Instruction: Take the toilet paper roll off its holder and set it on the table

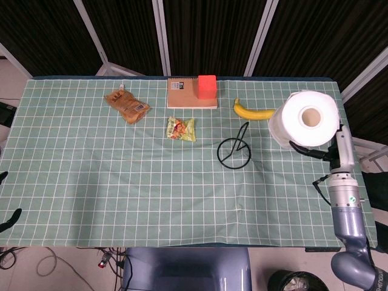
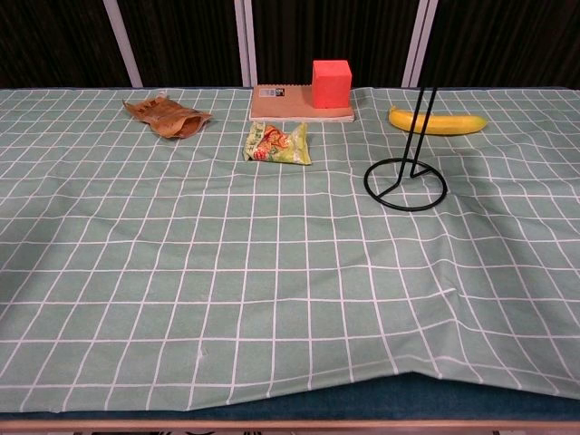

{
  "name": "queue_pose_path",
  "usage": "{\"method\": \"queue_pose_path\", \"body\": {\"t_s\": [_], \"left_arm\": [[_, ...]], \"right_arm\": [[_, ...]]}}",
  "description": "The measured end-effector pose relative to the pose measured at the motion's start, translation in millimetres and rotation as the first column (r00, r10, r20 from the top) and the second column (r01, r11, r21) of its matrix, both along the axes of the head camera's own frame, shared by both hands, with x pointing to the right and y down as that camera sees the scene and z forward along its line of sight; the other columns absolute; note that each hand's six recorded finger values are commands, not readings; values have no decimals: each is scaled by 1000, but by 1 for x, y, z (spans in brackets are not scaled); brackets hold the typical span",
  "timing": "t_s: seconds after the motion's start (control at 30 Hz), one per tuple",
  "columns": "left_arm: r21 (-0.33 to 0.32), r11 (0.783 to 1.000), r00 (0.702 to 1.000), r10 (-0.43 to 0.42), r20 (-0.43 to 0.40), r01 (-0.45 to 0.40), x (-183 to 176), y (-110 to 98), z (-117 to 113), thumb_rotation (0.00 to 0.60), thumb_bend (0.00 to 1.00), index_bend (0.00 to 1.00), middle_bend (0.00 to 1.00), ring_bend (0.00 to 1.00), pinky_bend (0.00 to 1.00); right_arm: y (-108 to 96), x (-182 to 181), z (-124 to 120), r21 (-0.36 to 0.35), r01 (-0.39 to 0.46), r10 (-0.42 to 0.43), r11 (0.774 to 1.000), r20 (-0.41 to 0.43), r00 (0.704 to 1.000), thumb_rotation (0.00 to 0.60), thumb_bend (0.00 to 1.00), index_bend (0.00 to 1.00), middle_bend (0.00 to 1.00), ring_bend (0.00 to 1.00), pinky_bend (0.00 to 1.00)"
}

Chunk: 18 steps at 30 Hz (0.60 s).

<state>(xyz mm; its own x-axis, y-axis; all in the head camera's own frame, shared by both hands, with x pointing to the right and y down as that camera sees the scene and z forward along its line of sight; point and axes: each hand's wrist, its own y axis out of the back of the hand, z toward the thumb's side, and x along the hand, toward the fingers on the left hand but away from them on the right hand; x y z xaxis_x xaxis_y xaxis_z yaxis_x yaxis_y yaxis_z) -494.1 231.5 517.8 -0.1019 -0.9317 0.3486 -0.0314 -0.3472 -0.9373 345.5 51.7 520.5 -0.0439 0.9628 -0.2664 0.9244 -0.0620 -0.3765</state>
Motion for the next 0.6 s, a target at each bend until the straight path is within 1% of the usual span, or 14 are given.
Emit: {"method": "queue_pose_path", "body": {"t_s": [0.17, 0.3, 0.4, 0.47, 0.6], "left_arm": [[7, 1000, 1000, -6, 0, 6, -1, 0, -2, 600, 224, 118, 0, 0, 34], [8, 1000, 1000, -7, -1, 7, -2, -1, -2, 600, 224, 118, 0, 0, 34], [7, 1000, 1000, -6, -2, 6, -2, -1, -2, 600, 223, 118, 0, 0, 34], [7, 1000, 1000, -7, -2, 7, -2, -1, -2, 600, 223, 118, 0, 0, 34], [9, 1000, 1000, -10, -1, 10, -3, -1, -2, 600, 224, 118, 0, 0, 34]], "right_arm": [[-5, 20, -15, 15, -48, 48, 999, 5, 999, 600, 96, 381, 316, 361, 58], [-4, 34, -17, 10, -66, 66, 998, -15, 998, 600, 96, 381, 316, 360, 56], [5, 41, -10, -21, -60, 59, 998, -42, 997, 600, 96, 383, 316, 361, 57], [15, 44, -3, -51, -45, 42, 998, -63, 997, 600, 95, 389, 316, 361, 57], [44, 45, 15, -119, 1, -13, 993, -97, 995, 600, 97, 402, 316, 361, 56]]}}
